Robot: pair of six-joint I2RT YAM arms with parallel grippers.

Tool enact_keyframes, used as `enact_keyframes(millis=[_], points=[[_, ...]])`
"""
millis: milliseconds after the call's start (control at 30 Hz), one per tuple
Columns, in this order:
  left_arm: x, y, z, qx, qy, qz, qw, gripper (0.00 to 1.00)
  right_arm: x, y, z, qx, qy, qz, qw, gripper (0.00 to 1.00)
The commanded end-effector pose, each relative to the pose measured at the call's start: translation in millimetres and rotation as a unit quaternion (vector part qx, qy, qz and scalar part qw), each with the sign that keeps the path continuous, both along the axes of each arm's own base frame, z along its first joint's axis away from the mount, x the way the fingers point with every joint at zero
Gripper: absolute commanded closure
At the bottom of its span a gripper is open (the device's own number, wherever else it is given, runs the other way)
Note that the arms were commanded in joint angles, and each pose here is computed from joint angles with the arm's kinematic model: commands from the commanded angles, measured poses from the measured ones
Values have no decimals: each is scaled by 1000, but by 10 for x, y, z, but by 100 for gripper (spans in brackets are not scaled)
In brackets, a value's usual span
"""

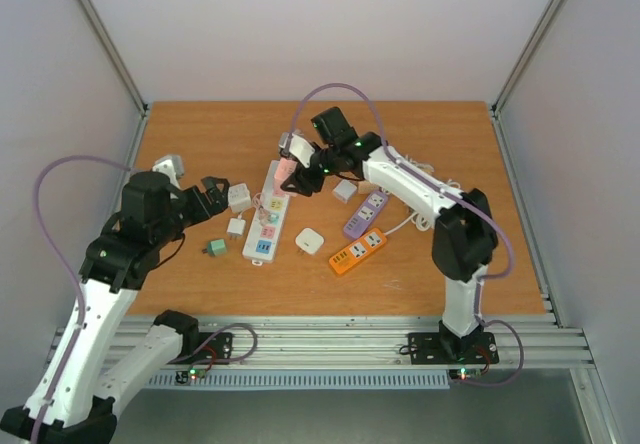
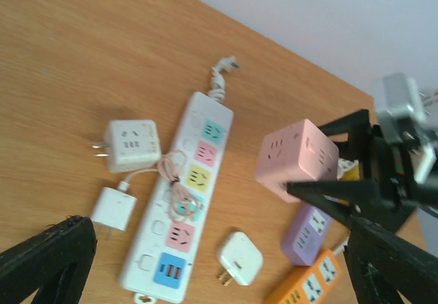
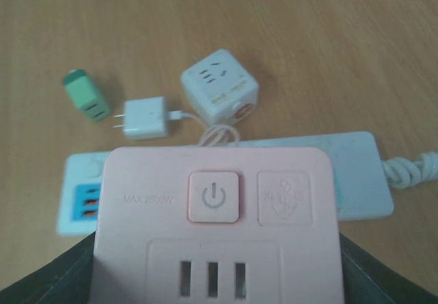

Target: Insert the plug

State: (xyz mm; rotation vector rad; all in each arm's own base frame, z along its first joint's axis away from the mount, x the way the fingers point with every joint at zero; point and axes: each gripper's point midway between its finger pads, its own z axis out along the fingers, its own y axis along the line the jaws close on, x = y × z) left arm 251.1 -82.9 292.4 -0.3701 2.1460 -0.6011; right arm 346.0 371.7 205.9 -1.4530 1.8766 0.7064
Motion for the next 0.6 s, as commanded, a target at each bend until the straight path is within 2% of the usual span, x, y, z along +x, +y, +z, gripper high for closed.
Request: enact_keyframes(millis=[0,300,567], points=[[-88,293,68,73,-24,39,996,1,428,233,-32,8,-33,-6,999,79],[-120,469,-62,121,-23,64,990,0,959,420,-405,-15,-24,-14,1000,80],[-12,485,-160,136,-28,69,988,1,1028,371,-656,-32,9,-10,999,80]])
